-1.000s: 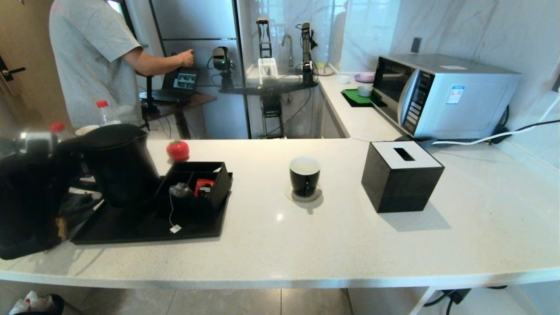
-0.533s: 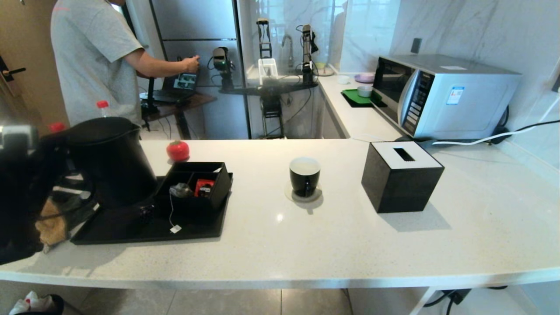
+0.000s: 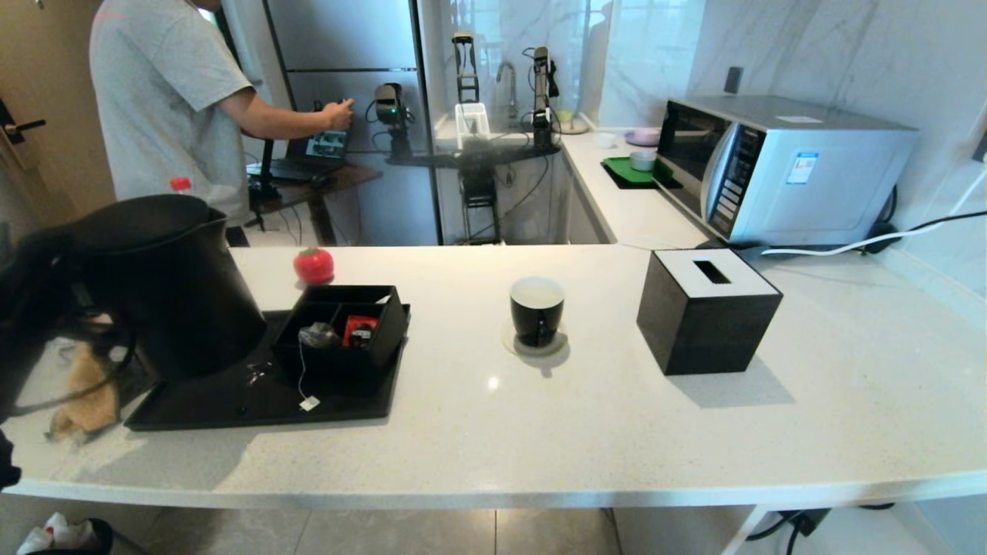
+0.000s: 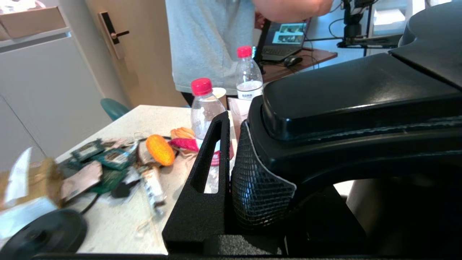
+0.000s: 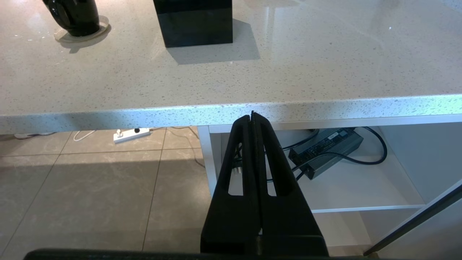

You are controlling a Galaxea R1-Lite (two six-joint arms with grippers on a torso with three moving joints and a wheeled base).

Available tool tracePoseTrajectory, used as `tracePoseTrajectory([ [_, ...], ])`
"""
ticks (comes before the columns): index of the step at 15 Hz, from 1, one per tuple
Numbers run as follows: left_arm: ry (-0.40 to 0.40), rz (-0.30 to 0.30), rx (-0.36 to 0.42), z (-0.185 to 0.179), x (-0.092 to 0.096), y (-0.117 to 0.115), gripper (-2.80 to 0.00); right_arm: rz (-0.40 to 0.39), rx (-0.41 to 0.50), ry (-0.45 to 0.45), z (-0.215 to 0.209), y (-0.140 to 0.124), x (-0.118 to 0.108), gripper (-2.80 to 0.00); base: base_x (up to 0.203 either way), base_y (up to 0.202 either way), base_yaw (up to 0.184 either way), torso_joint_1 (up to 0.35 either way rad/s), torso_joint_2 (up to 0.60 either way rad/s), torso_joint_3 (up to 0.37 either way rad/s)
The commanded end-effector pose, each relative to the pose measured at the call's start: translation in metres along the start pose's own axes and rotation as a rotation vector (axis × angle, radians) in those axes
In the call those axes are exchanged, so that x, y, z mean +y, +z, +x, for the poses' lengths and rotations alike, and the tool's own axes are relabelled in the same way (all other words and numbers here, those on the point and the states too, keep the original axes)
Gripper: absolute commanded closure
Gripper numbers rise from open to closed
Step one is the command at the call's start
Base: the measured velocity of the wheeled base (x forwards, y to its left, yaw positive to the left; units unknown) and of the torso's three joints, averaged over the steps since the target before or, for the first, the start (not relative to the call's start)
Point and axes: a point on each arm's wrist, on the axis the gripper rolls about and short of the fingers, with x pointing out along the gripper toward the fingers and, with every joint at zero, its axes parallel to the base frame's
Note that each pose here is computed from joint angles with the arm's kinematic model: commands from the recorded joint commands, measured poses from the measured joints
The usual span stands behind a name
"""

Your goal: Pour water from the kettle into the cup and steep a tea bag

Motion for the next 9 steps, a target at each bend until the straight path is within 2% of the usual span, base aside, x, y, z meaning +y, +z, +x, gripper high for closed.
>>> tracePoseTrajectory([
  [1, -0.001, -0.001, -0.067, -0.022, 0.0, 0.023, 0.0, -0.001, 0.002, 0.0, 0.0, 0.0, 0.0, 0.0, 0.0, 0.0, 0.0, 0.0, 0.0, 0.0],
  [3, -0.022, -0.008, -0.08, -0.035, -0.004, 0.031, 0.0, -0.001, 0.002, 0.0, 0.0, 0.0, 0.0, 0.0, 0.0, 0.0, 0.0, 0.0, 0.0, 0.0],
  [9, -0.145, -0.057, -0.116, -0.05, -0.034, 0.046, 0.0, -0.001, 0.002, 0.0, 0.0, 0.0, 0.0, 0.0, 0.0, 0.0, 0.0, 0.0, 0.0, 0.0],
])
